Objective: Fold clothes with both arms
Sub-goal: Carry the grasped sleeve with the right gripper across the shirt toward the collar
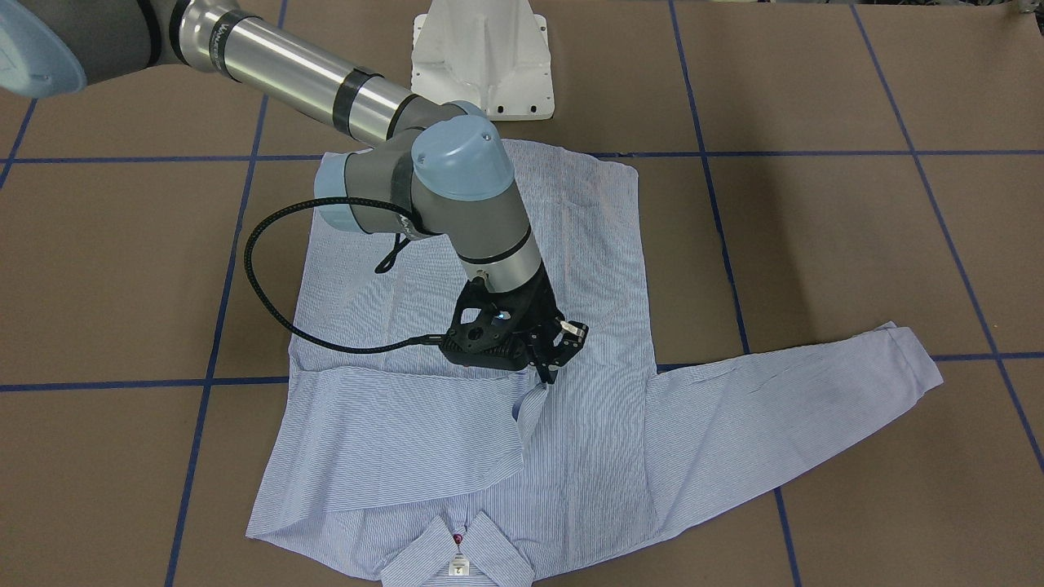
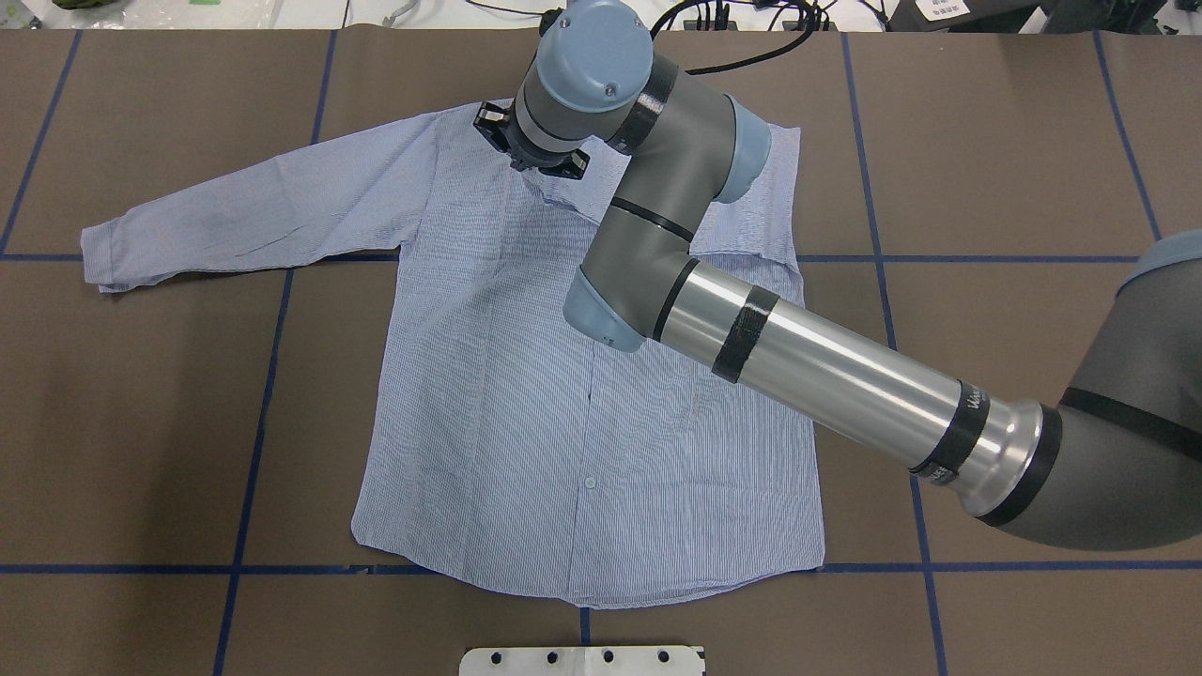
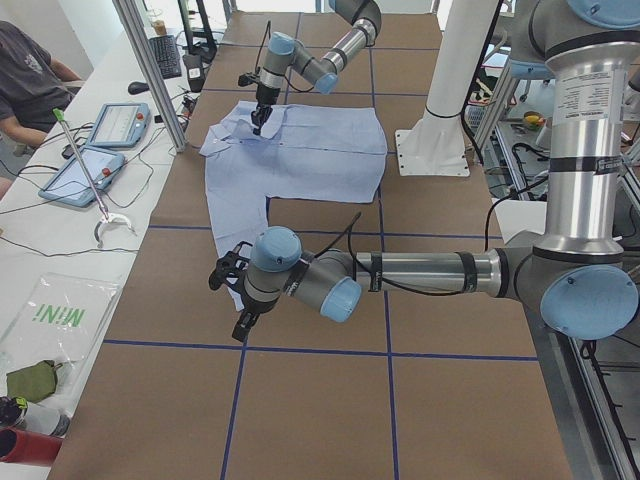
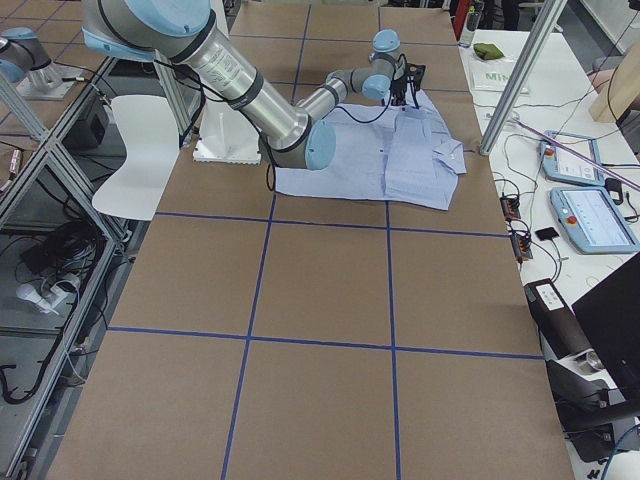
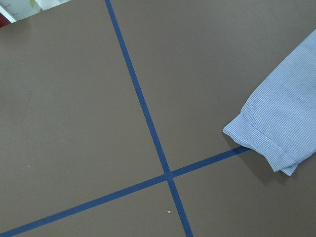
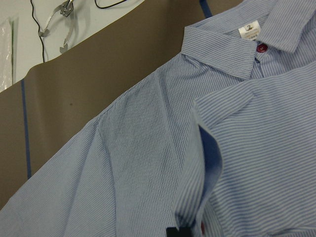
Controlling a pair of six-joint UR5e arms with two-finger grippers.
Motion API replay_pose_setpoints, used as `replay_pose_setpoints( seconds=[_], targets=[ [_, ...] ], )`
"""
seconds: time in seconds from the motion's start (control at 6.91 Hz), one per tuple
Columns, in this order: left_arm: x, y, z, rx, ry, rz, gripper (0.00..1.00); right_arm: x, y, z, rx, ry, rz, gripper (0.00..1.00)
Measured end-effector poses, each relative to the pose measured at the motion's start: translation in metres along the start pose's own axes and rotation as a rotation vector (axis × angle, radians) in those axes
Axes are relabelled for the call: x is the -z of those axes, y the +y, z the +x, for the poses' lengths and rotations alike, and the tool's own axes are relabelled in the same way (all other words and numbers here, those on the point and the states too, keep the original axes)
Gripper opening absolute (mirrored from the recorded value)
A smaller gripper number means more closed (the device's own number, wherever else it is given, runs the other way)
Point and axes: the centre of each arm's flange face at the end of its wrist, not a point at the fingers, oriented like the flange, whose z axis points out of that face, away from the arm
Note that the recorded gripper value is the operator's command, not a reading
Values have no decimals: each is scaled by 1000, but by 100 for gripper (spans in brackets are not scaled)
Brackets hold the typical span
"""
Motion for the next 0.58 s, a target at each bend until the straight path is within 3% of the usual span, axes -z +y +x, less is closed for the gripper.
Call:
replay_pose_setpoints(
  seconds=[0.14,0.29,0.43,0.58],
  targets=[
    [0,0,0,0,0,0,99,-1,6,-3,4,-10,9,0],
    [0,0,0,0,0,0,99,-2,10,-5,7,-15,13,15],
    [0,0,0,0,1,0,99,-4,12,-8,8,-16,14,82],
    [0,0,0,0,1,0,99,-8,14,-11,10,-19,17,99]
  ],
)
